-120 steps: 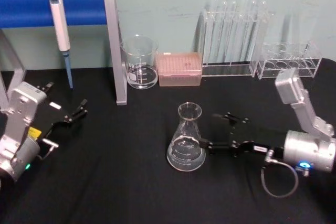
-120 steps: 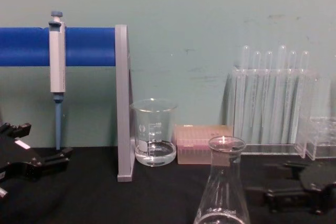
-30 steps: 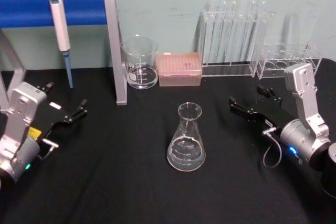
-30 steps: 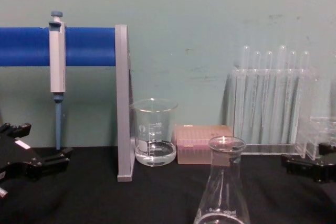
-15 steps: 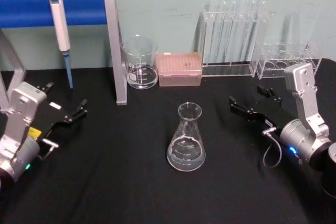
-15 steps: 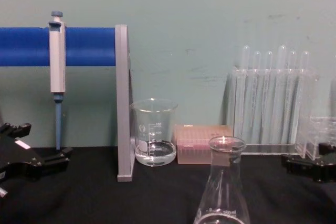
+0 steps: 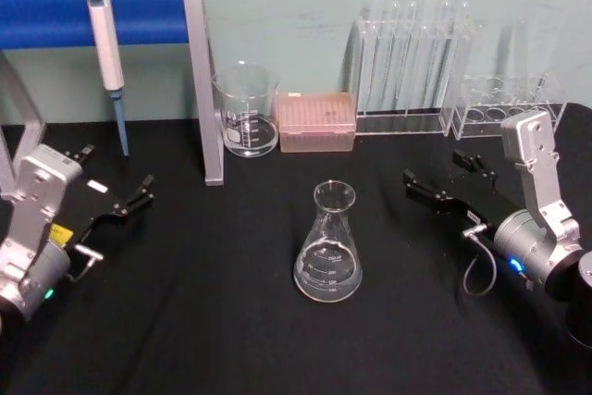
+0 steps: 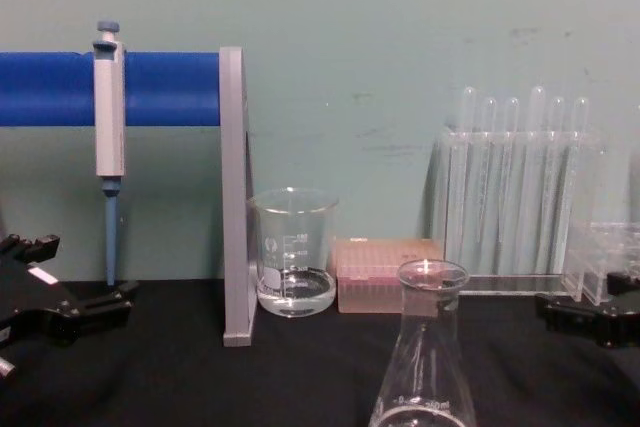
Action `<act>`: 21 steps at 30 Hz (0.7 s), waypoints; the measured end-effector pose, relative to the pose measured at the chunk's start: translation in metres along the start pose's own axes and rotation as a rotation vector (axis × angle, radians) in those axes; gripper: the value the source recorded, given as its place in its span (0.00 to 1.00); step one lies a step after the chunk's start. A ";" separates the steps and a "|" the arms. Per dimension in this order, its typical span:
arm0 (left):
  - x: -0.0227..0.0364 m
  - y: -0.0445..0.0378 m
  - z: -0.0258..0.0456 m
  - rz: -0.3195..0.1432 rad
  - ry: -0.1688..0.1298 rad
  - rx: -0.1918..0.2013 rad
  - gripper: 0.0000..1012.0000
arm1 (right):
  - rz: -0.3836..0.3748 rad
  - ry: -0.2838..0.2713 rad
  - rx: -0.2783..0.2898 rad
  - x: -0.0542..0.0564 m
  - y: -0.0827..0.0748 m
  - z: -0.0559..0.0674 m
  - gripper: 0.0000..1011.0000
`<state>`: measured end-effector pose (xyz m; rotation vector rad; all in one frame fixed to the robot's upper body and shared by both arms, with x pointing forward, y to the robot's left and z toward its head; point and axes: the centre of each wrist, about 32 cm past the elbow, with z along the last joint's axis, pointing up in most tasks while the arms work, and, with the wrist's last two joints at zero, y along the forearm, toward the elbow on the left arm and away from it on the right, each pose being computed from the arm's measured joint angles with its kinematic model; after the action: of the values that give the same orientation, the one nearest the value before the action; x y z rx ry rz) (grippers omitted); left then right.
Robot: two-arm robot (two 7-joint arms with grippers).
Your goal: Grasp the erlenmeyer flask with one hand, shake it three times, then place it back.
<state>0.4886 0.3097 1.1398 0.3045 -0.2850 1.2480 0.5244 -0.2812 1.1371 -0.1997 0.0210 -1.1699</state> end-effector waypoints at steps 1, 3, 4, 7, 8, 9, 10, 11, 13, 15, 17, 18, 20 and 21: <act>0.0000 0.0000 0.0000 0.000 0.000 0.000 0.99 | 0.000 0.000 0.000 0.000 0.000 0.000 0.99; 0.0000 0.0000 0.0000 0.000 0.000 0.000 0.99 | 0.000 0.000 0.000 0.000 0.000 0.000 0.99; 0.0000 0.0000 0.0000 0.000 0.000 0.000 0.99 | 0.000 0.000 0.000 0.000 0.000 0.000 0.99; 0.0000 0.0000 0.0000 0.000 0.000 0.000 0.99 | 0.000 0.000 0.000 0.000 0.000 0.000 0.99; 0.0000 0.0000 0.0000 0.000 0.000 0.000 0.99 | 0.000 0.000 0.000 0.000 0.000 0.000 0.99; 0.0000 0.0000 0.0000 0.000 0.000 0.000 0.99 | 0.000 0.000 0.000 0.000 0.000 0.000 0.99; 0.0000 0.0000 0.0000 0.000 0.000 0.000 0.99 | 0.000 0.000 0.000 0.000 0.000 0.000 0.99; 0.0000 0.0000 0.0000 0.000 0.000 0.000 0.99 | 0.000 0.000 0.000 0.000 0.000 0.000 0.99; 0.0000 0.0000 0.0000 0.000 0.000 0.000 0.99 | 0.000 0.000 0.000 0.000 0.000 0.000 0.99; 0.0000 0.0000 0.0000 0.000 0.000 0.000 0.99 | 0.000 0.000 0.000 0.000 0.000 0.000 0.99; 0.0000 0.0000 0.0000 0.000 0.000 0.000 0.99 | 0.000 0.000 0.000 0.000 0.000 0.000 0.99; 0.0000 0.0000 0.0000 0.000 0.000 0.000 0.99 | 0.000 0.000 0.000 0.000 0.000 0.000 0.99; 0.0000 0.0000 0.0000 0.000 0.000 0.000 0.99 | 0.000 0.000 0.000 0.000 0.000 0.000 0.99; 0.0000 0.0000 0.0000 0.000 0.000 0.000 0.99 | 0.000 0.000 0.000 0.000 0.000 0.000 0.99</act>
<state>0.4886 0.3097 1.1398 0.3045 -0.2851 1.2480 0.5244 -0.2813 1.1371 -0.1998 0.0210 -1.1700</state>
